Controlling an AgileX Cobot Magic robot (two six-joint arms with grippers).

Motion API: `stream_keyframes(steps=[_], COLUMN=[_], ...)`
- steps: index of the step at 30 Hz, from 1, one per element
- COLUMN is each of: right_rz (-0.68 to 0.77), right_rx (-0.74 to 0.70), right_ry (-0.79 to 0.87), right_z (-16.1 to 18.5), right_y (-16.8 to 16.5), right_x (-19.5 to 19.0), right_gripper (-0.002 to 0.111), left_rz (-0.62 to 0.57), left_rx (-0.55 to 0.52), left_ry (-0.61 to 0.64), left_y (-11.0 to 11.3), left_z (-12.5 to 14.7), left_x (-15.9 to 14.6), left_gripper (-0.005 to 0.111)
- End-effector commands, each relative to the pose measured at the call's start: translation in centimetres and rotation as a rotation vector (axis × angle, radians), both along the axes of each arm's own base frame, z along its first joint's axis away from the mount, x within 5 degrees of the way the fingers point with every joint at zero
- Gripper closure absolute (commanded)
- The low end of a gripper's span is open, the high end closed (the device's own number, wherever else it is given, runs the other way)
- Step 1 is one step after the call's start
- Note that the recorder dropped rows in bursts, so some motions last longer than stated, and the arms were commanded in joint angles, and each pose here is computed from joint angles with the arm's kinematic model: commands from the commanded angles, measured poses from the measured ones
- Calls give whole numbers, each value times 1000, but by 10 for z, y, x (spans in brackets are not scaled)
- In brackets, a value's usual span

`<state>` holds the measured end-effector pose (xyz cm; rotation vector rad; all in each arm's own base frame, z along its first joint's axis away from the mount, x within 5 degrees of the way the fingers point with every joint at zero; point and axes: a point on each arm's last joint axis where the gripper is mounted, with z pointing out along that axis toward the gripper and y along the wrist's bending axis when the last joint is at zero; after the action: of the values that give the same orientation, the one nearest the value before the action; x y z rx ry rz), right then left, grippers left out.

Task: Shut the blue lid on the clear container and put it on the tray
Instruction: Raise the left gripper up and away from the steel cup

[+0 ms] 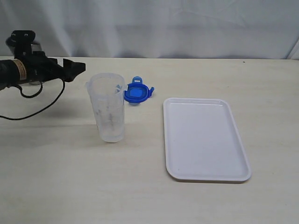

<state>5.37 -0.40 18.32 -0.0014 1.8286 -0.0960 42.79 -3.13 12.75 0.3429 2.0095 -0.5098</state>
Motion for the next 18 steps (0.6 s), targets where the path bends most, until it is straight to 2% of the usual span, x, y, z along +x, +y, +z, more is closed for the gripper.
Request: stream_keyframes(steps=[1,5,7,8,10,15,18], right_rz=[1,1,1,1,1,1,1], right_rx=[0,0,0,0,0,0,0], right_ry=[-3,-3,-3,-3,-3,-3,-3], right_z=[-1,-1,-1,-1,-1,-1,-1], right_y=[0,0,0,0,0,0,0], right_x=[0,0,0,0,0,0,0], right_gripper=[104,104,104,104,104,104,104], left_rz=[109,-5,-49,-63,-117,-163,-144], left_rx=[17,-32,-91,-109,-77,-41,-82], left_ry=[33,-7,-1,12,20,89,145], left_y=[5,-7,-12,-13,-19,-31,-33], left_z=[14,24,31,35,41,50,53], left_x=[15,19,20,21,24,28,29], left_gripper=[30,62,71,74,77,77,77])
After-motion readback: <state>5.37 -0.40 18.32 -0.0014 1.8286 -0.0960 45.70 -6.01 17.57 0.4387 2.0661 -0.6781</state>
